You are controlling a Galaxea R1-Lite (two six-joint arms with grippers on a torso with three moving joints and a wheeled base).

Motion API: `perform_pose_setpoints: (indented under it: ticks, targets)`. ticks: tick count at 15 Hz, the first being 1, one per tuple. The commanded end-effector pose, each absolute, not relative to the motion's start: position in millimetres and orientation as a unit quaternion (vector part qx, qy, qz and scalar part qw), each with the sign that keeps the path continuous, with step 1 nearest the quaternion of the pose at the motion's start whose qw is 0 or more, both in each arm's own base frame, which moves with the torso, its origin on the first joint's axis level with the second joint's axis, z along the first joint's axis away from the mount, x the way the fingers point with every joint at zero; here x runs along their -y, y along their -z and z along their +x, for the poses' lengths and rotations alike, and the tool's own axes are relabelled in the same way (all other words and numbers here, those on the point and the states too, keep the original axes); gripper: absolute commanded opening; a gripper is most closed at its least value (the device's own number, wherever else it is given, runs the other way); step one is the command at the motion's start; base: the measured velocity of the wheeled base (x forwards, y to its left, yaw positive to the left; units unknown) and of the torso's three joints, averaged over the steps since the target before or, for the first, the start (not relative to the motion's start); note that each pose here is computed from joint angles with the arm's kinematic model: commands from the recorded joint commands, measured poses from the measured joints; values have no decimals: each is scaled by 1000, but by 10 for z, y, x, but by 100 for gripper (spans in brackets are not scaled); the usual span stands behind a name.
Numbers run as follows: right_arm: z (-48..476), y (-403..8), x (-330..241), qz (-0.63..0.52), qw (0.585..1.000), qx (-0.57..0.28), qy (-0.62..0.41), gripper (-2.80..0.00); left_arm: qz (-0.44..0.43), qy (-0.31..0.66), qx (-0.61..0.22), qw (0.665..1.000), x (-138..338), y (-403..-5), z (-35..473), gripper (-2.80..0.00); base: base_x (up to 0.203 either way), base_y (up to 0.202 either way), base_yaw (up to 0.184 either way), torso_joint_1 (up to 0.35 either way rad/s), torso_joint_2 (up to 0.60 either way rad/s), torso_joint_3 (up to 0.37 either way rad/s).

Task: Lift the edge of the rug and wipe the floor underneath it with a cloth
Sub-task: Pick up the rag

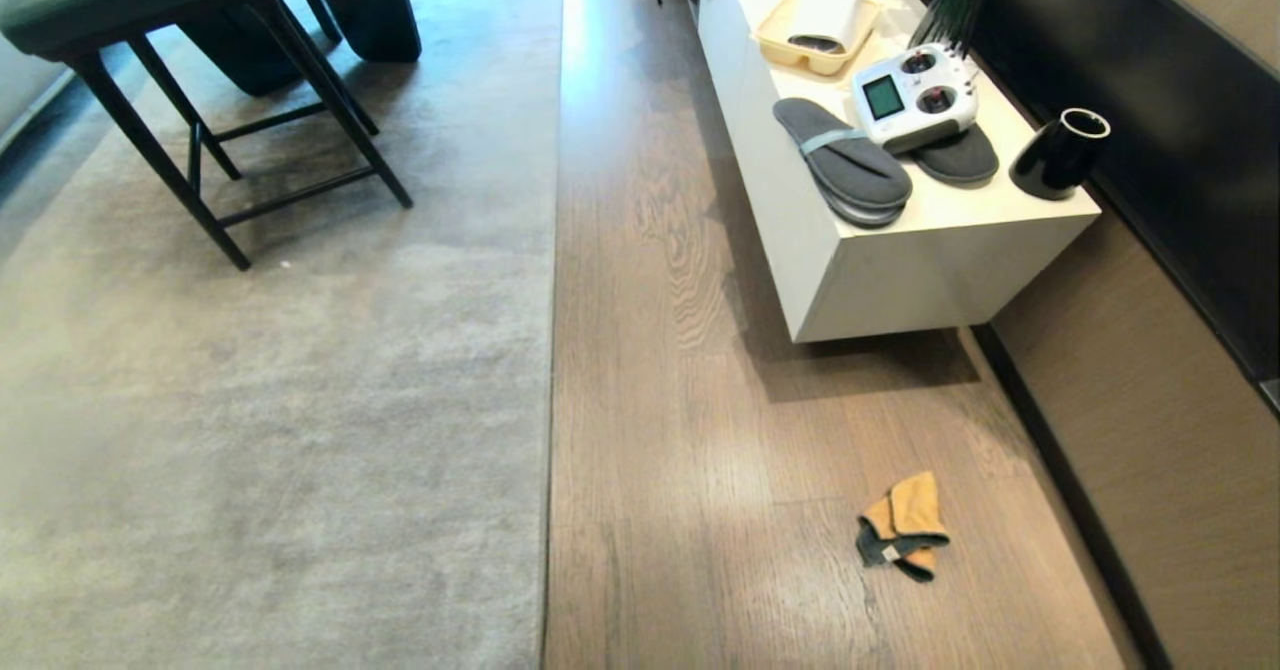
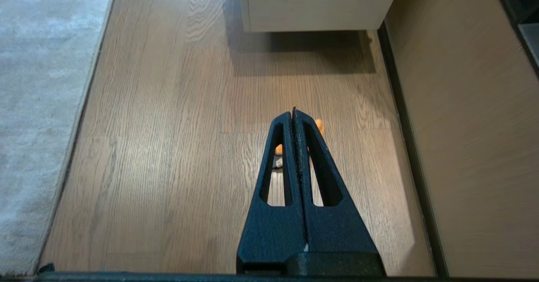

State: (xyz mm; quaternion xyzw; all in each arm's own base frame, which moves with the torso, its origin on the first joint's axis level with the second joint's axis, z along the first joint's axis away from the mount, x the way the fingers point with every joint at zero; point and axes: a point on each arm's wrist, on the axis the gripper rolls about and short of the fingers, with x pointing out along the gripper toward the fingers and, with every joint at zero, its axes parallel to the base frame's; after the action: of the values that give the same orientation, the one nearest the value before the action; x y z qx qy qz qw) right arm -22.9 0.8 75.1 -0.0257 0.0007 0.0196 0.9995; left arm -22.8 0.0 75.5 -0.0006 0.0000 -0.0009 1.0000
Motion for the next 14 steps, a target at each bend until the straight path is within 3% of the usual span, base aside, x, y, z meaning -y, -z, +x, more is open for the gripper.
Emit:
perform_pose_setpoints:
  ticks: [1,14]
  targets:
    - [-228,-751,-8,-26,999,-1,-20,-280,-1,1,0,1000,0,-755,-228,-280,0,0,0,2,2,-207]
    - [-228,-750,-8,-26,999,-2,-20,-280,-1,1,0,1000,0,-755,-228,-280,0,0,0,3,3,-198]
